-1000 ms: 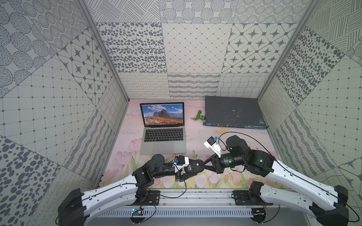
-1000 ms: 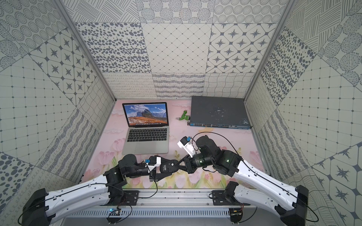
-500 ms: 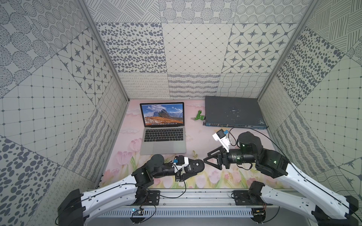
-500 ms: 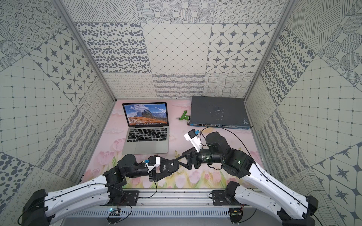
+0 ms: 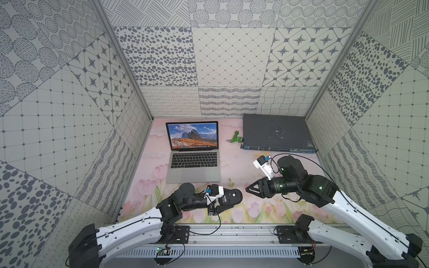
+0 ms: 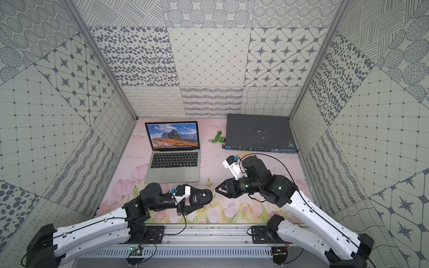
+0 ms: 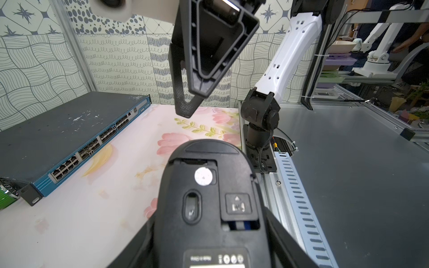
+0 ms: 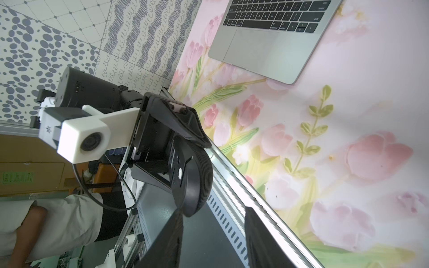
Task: Remove the wireless mouse receiver from the laptop
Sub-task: Close the lid on the mouse.
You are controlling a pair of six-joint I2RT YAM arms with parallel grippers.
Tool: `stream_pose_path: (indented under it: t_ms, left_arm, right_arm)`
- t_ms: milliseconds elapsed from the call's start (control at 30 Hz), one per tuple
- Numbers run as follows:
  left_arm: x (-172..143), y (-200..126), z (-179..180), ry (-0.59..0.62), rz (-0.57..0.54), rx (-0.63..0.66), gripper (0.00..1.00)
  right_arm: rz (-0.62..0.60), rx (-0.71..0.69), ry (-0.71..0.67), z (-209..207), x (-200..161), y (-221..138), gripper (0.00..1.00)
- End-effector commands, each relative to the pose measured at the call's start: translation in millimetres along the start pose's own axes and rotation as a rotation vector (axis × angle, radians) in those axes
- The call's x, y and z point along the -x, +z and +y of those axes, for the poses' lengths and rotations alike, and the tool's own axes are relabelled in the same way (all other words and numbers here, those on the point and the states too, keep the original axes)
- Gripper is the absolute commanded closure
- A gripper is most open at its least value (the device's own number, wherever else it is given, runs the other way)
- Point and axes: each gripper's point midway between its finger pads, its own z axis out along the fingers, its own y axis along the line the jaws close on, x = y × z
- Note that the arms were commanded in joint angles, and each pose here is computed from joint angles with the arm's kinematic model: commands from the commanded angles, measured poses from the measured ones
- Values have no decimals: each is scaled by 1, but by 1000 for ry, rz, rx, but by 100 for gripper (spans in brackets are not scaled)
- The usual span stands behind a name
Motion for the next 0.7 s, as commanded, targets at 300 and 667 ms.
stream_pose_path:
  t_ms: [300,667]
  left_arm:
    - [20,2,-1,32,-71,-15,49]
    - [19,1,-1,31,-70,-19,49]
  right_arm:
    - [61,24,-53,9,-9,18,86]
    - [80,37,-58,11,-8,28,92]
